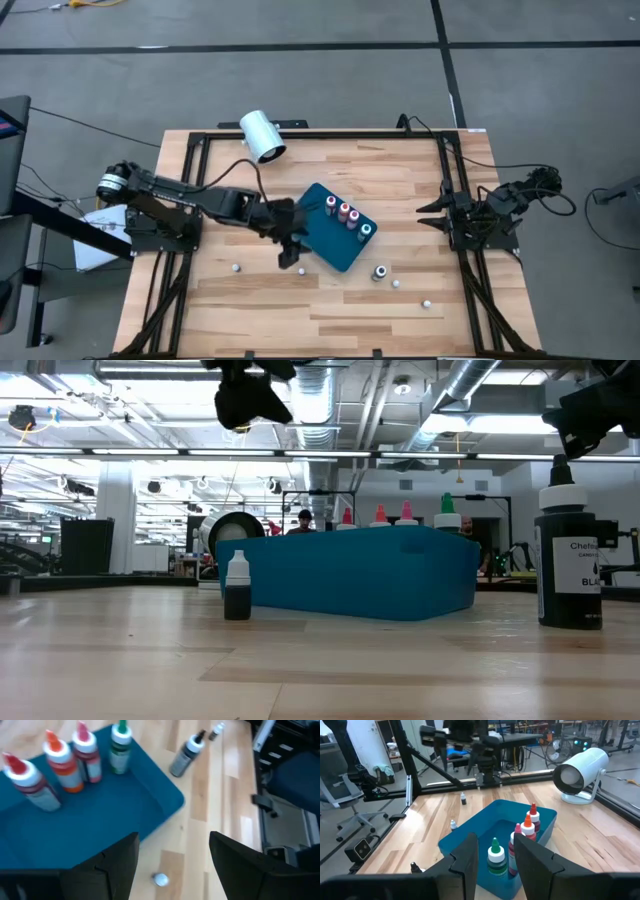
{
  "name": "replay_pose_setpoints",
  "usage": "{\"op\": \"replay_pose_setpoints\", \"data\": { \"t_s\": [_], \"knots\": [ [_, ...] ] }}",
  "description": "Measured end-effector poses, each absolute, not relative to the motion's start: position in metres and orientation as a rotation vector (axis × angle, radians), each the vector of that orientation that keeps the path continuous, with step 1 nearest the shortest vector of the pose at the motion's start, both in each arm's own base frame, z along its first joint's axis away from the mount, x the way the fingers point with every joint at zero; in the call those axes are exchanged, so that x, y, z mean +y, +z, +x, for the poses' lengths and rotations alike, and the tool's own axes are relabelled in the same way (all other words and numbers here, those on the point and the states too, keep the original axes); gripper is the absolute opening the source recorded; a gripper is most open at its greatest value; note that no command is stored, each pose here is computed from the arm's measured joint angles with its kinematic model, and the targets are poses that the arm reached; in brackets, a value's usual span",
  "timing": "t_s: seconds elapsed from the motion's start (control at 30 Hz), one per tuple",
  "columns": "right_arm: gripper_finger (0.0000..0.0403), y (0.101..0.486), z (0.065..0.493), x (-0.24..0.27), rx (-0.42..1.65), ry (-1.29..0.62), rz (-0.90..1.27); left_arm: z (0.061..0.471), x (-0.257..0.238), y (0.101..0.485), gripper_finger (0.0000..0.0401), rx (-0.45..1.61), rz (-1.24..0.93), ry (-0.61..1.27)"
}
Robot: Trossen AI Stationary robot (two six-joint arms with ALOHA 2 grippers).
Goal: Pick & Place food coloring
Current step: Put the big black food coloring bottle into the blue bin
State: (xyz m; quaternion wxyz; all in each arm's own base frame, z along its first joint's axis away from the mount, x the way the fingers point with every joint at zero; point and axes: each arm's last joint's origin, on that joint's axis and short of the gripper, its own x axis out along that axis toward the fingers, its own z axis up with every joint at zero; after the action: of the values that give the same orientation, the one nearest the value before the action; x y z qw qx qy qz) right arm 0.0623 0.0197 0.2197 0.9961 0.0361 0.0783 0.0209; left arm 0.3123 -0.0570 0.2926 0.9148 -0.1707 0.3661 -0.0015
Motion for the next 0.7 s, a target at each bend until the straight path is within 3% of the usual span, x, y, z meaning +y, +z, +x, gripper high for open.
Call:
{"op": "replay_pose_setpoints", "data": {
  "t_s": [0.7],
  "knots": [
    [0.0114, 0.2198, 0.0623, 0.0197, 0.16, 0.024, 0.283, 0.3062, -0.0611, 0.2901, 0.0233, 0.747, -0.289, -0.011]
  ]
}}
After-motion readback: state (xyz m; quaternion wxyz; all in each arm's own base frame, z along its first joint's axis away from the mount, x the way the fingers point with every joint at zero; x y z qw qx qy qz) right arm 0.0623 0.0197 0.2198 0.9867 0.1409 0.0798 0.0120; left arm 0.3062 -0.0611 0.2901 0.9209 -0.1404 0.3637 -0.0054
